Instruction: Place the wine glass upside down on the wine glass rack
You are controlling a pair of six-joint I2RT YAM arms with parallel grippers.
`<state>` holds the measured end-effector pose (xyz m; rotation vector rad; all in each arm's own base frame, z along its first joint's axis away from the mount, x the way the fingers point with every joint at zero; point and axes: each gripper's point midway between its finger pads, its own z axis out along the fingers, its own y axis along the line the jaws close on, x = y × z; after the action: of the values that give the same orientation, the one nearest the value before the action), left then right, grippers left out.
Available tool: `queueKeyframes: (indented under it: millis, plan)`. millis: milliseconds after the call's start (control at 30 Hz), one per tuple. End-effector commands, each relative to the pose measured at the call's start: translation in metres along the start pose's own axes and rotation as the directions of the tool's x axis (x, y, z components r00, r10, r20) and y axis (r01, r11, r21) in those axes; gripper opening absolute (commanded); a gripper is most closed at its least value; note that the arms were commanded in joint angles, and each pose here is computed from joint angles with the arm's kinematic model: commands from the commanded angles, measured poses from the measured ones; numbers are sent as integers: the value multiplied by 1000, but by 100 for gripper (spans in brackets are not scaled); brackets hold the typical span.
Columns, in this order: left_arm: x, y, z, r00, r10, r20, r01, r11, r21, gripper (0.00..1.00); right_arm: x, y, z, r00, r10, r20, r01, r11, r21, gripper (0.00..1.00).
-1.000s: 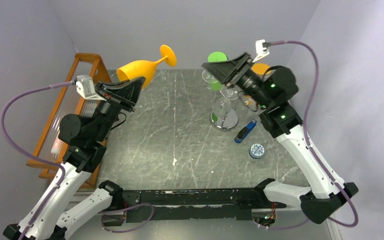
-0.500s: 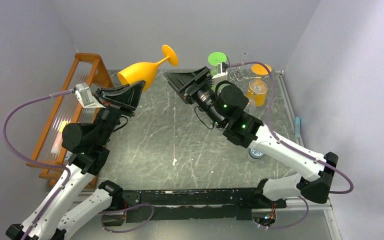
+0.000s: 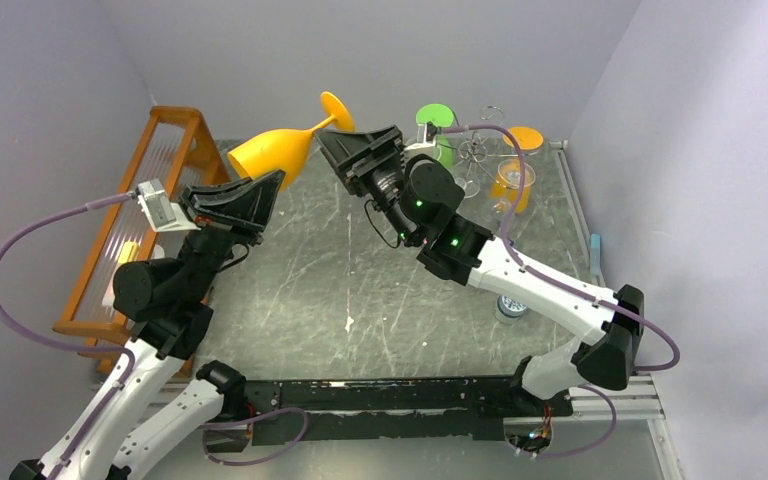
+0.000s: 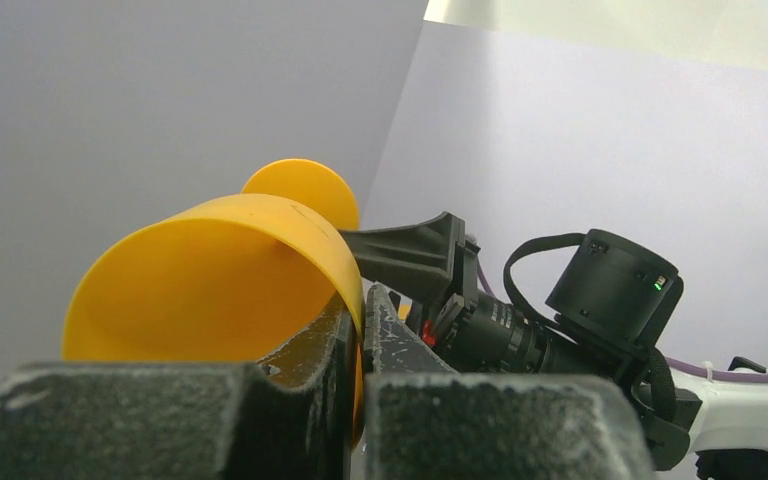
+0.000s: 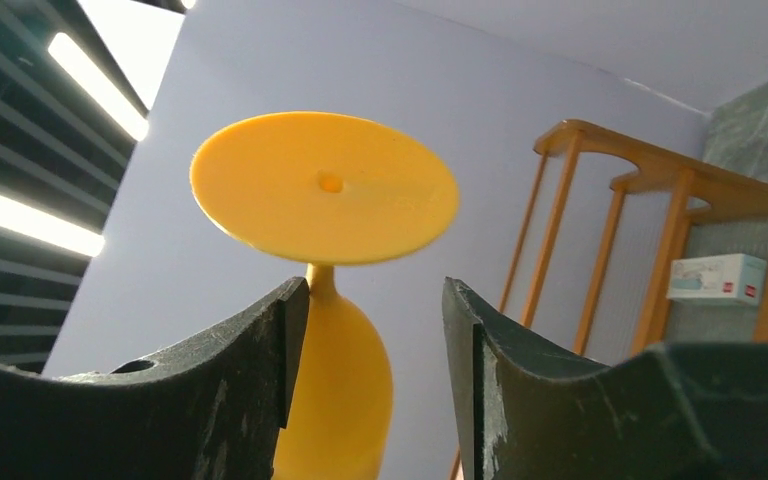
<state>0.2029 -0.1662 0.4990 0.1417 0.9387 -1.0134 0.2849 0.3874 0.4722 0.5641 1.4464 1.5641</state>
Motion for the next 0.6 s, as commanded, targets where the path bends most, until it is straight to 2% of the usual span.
queueKeyframes:
  millis: [0,100,400,500,567]
  plan:
    - [-4,-13,-4,1000,8,9,-8,998,63,5,-9,30,0,998,45,43,-40,993,-109,53]
    - [-4,-6,-4,1000,10,6,-10,1000,27,5,-9,32,-5,998,45,37,-40,989,-140,45]
    - [2,-16,-5,1000,5,-18,-4,996,89,5,-4,32,2,998,53,26,-50,991,-128,45]
    - [6,-20,-5,999,9,-34,-5,994,114,5,3,32,5,998,58,-3,-57,989,-138,38]
    - [8,-20,-7,999,10,-46,-4,993,118,5,5,32,6,998,55,-12,-56,988,-143,30]
